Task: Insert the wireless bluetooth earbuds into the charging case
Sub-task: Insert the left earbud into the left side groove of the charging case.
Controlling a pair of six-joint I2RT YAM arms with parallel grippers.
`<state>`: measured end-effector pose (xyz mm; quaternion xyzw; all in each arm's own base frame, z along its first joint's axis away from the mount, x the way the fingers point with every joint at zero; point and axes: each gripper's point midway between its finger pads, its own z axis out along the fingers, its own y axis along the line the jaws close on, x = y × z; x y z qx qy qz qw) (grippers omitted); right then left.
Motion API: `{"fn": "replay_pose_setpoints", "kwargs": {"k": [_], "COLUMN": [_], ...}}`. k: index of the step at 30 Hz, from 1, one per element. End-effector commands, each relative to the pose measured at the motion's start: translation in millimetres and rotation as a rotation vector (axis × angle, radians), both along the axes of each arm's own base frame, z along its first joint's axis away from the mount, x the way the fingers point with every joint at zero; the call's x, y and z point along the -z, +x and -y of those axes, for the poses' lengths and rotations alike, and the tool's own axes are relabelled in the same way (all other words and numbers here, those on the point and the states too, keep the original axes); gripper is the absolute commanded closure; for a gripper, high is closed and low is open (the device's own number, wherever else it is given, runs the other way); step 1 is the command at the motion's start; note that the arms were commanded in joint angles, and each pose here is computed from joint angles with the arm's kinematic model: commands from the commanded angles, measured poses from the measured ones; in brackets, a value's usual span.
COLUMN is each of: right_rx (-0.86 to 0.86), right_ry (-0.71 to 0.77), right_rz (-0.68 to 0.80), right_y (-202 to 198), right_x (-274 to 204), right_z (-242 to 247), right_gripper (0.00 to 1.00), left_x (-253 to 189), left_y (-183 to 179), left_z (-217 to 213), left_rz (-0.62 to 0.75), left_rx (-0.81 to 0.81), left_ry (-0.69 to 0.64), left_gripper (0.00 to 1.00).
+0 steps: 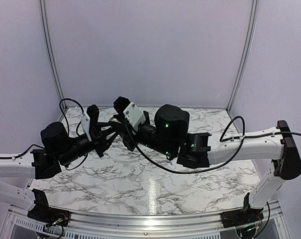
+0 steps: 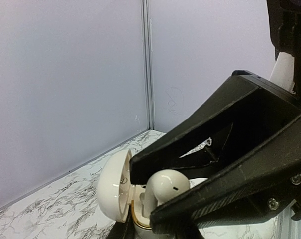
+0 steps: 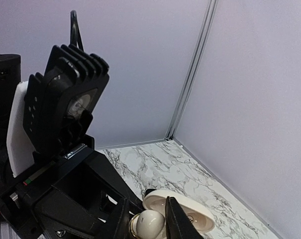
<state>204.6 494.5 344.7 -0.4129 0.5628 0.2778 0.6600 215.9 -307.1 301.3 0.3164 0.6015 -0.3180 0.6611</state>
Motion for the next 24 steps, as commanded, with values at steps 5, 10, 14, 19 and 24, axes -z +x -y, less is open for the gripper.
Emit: {"fn": "replay_pose_setpoints", "kwargs": {"k": [5, 10, 14, 19, 24], "right_rx": [-0.002, -0.005, -0.02, -0.047, -0.086], "right_ry": [-0.002, 0.001, 0.019, 0.041, 0.066], "right_rz": [0.012, 0.029, 0.051, 0.08, 0.094], "right_y": [-3, -4, -8, -14, -24], "right_x": [-4, -10, -26, -45, -60], "right_z": [3, 4, 7, 11, 18], "right_gripper": [0.67, 0.62, 0.57, 0.51, 0.48], "left_x": [-34, -33, -31, -30, -29], "left_y": [-2, -2, -3, -4, -4], "left_z": [-1, 0, 3, 5, 6], "left_rz": [0.051, 0.052, 0.049, 0.046, 0.043], "left_rx": [-0.001, 0.007, 0.019, 0.03, 0.035], "left_ry": [-0.082, -0.079, -0.071, -0.068, -0.066], "left_gripper": [1.0, 1.0, 1.0, 1.0, 1.0]}}
